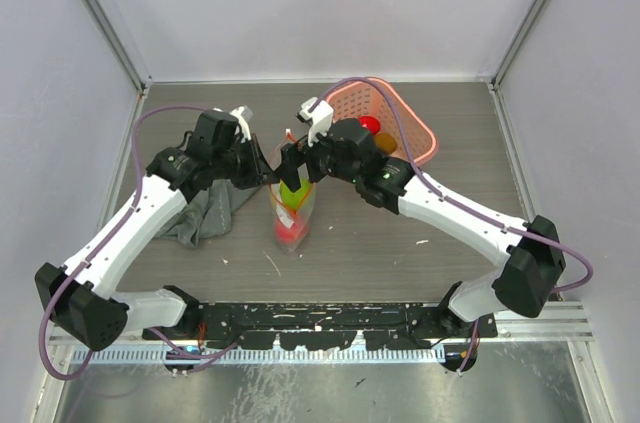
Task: Place the food in the zip-top bag and seal the zipper
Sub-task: Place the fake fruit in the zipper food storage bag, then pick up the fake fruit from the bin.
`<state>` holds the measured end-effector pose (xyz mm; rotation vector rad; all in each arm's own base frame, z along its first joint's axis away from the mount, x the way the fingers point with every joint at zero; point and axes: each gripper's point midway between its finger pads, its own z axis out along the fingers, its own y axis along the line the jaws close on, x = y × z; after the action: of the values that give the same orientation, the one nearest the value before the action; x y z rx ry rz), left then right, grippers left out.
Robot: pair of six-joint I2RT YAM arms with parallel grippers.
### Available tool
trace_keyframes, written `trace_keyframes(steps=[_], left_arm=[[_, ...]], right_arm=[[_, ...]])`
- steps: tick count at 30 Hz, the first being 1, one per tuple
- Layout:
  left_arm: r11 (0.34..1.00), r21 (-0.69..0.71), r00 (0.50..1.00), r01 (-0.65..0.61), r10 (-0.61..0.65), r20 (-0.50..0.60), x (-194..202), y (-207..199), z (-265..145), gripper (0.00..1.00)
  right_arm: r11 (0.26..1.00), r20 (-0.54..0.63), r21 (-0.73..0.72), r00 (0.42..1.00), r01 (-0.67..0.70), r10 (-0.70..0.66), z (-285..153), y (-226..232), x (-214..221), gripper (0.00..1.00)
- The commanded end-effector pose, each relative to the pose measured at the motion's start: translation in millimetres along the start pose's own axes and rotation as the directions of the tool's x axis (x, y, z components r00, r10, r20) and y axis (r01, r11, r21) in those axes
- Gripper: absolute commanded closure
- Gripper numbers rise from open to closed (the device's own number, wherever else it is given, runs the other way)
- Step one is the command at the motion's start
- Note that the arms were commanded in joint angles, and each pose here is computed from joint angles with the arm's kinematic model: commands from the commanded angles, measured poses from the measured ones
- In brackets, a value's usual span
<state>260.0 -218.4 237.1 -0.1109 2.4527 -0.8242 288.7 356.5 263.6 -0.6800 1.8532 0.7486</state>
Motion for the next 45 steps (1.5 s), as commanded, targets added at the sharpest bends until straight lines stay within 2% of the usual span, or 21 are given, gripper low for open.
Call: trace_keyframes(steps=[1, 12, 19, 28, 42, 45], left_arm=[[0.998, 0.058, 0.998, -0.026, 0.022, 0.066, -10.8, -14.1, -11.2, 1.00], [0.998, 0.054, 0.997, -0.028, 0.025, 0.069, -11.0, -13.3, -11.6, 1.00], [0.998, 0.032, 0.995, -0.045, 0.042, 0.090, -17.6, -12.2, -15.4, 1.00], [0.994, 0.076, 0.990, -0.085, 0.075, 0.123, -36.4, -35.9, -31.4, 1.00], [0.995, 0.075, 0.994, -0.072, 0.065, 0.092, -28.3, -31.0, -23.5, 1.00], [0.994, 0.078, 0.993, -0.075, 0.067, 0.095, -28.9, -31.7, -24.4, 1.00]], right_arm=[[0.999, 0.112, -0.024, 0.993, 0.027, -0.024, -22.0, 10.3, -40.5, 0.02], [0.978, 0.040, 0.205, 0.998, 0.041, -0.050, -45.3, -40.9, -41.0, 0.02], [0.943, 0.000, 0.333, 1.000, -0.020, 0.021, -66.0, -101.6, -33.1, 0.03], [0.869, -0.056, 0.486, 0.989, -0.096, 0.140, -91.2, -176.6, -15.8, 0.02], [0.806, -0.186, 0.572, 0.932, -0.156, 0.312, -80.7, -237.4, 40.1, 0.00], [0.816, -0.233, 0.557, 0.914, -0.153, 0.331, -73.7, -240.9, 55.0, 0.00]])
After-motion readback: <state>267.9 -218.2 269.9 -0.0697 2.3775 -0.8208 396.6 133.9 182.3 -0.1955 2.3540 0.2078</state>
